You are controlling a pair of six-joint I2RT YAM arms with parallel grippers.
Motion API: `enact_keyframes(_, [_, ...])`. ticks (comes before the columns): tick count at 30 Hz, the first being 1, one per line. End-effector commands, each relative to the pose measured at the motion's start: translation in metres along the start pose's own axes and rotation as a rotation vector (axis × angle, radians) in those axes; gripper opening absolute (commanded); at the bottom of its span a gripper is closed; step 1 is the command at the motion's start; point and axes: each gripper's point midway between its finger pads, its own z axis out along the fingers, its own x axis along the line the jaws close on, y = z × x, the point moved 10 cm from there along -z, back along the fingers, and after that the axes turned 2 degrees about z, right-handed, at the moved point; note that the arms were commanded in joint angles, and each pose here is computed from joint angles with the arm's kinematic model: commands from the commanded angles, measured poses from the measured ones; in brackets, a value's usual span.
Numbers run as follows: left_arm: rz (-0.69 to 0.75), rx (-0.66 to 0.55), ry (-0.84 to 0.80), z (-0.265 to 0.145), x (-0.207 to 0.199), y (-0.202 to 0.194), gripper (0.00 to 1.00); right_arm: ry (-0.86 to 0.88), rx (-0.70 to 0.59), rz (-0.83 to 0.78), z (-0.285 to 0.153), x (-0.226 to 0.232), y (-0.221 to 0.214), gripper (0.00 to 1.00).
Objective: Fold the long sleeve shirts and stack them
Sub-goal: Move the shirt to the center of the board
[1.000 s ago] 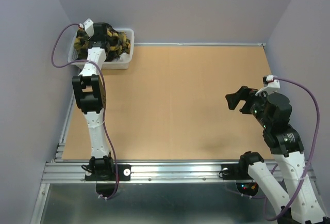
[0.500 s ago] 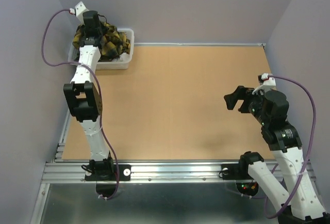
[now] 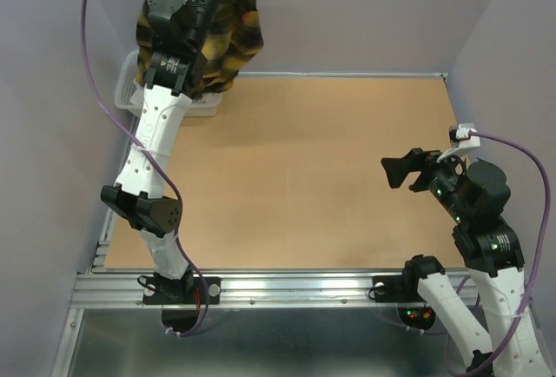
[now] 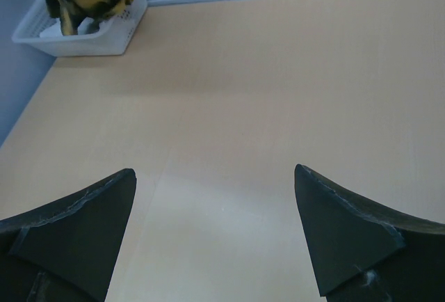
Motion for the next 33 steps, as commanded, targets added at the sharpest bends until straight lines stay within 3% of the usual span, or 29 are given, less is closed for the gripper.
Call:
enact_keyframes(1, [-0.039, -0.076, -0.301, -0.008, -0.069, 0.016, 0.0, 0.075, -0.085, -0.032, -0.016, 0.013, 0.021, 1.0])
enact_keyframes(6, [-0.181, -0.088, -0.53, -0.006, -0.126, -0.003, 0.0, 0.066, -0.134, -0.029, -0.027, 0.014, 0.023, 1.0])
enact_keyframes(7, [-0.215, -0.051, -0.584, -0.001, -0.14, -0.023, 0.0, 0.062, -0.145, -0.032, -0.029, 0.014, 0.024, 1.0])
enact_keyframes(14, [-0.391, -0.13, -0.845, -0.023, -0.199, -0.014, 0.0, 0.031, -0.223, -0.041, -0.046, 0.014, 0.028, 1.0])
enact_keyframes(17, [-0.398, -0.158, -0.926, -0.041, -0.217, 0.0, 0.0, 0.018, -0.249, -0.051, -0.052, 0.014, 0.029, 1.0])
enact_keyframes(26, [-0.372, -0.131, -1.089, -0.096, -0.227, 0.044, 0.0, 0.017, -0.267, -0.077, -0.057, 0.013, 0.029, 1.0])
enact_keyframes(32, [-0.267, 0.025, -0.958, -0.121, -0.198, 0.017, 0.0, 0.023, -0.27, -0.1, -0.062, 0.013, 0.028, 1.0])
enact_keyframes(33, [-0.262, 0.118, -0.911, -0.123, -0.186, -0.016, 0.0, 0.023, -0.272, -0.103, -0.063, 0.013, 0.027, 1.0])
